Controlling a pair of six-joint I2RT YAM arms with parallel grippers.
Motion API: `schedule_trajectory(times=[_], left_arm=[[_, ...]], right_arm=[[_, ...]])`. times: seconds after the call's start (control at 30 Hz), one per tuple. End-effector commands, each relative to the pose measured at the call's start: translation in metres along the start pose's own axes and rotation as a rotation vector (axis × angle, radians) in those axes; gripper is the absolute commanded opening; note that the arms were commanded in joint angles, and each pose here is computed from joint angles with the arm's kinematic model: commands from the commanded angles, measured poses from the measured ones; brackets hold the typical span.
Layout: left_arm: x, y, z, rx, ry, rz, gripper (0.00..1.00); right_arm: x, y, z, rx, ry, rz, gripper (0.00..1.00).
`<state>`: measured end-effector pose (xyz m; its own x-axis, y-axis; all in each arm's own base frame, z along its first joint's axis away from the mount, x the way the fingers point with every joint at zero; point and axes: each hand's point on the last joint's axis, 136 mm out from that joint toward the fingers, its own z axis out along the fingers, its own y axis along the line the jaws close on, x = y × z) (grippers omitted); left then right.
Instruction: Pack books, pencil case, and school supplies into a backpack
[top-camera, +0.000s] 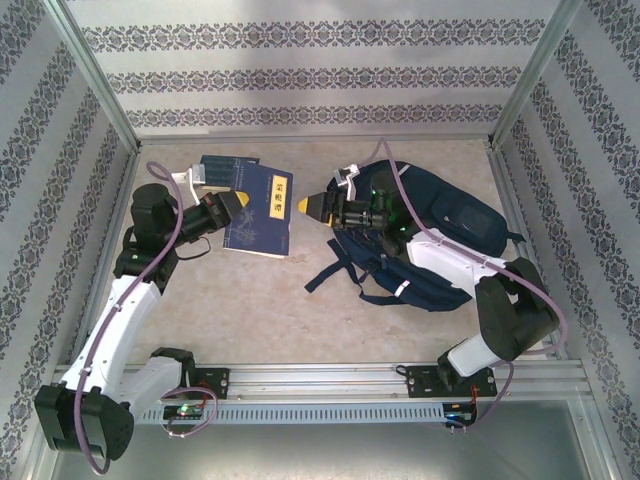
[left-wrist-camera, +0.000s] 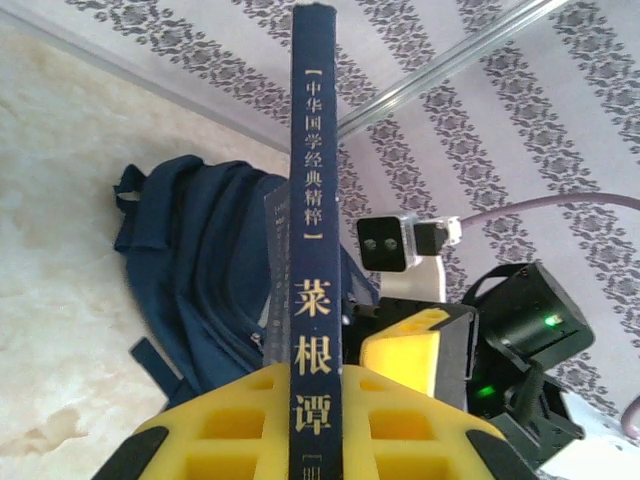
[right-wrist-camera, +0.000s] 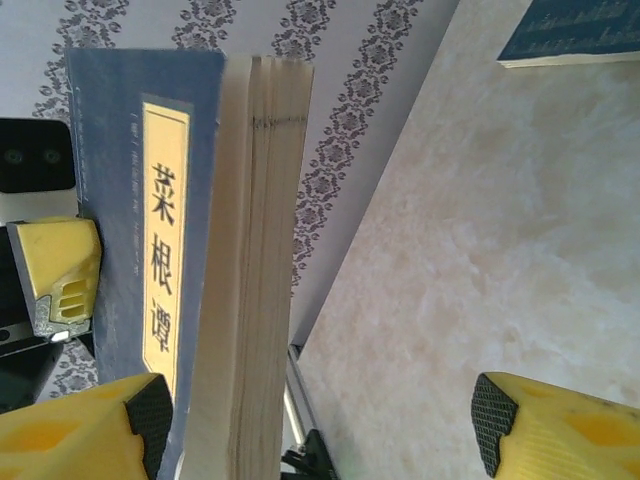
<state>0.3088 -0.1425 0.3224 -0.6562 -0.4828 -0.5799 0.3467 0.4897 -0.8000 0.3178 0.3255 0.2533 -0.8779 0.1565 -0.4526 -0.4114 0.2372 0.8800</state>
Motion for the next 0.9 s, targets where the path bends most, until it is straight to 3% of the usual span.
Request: schedule_trajectory(times=[0.0,0.3,0.57,0.7,0.87], left_arm=[[-0.011,-0.042,-0.004,0.142,-0.029,0.077,0.0],[-0.003,-0.057,-0.005,0.194,-0.015,0.089,0.0],[0.004,-0.051,0.001,0.218,-0.005,0.043,0.0],[0.006,-0.047,0.002,0.211,-0.003,0.033,0.0],[0.007,-0.043,0.004,0.198,0.003,0.015,0.03]], right_arm=[[-0.004,0.034,0.002,-0.085,-0.02,-0.046,0.8],[-0.009,0.051,0.015,-0.183,-0.033,-0.024,0.78],[-0.007,0.094,0.017,-0.357,-0.014,-0.04,0.65],[-0.006,0.097,0.015,-0.364,-0.022,-0.027,0.46],[-0.003,0.095,0.014,-0.369,-0.033,-0.002,0.05]])
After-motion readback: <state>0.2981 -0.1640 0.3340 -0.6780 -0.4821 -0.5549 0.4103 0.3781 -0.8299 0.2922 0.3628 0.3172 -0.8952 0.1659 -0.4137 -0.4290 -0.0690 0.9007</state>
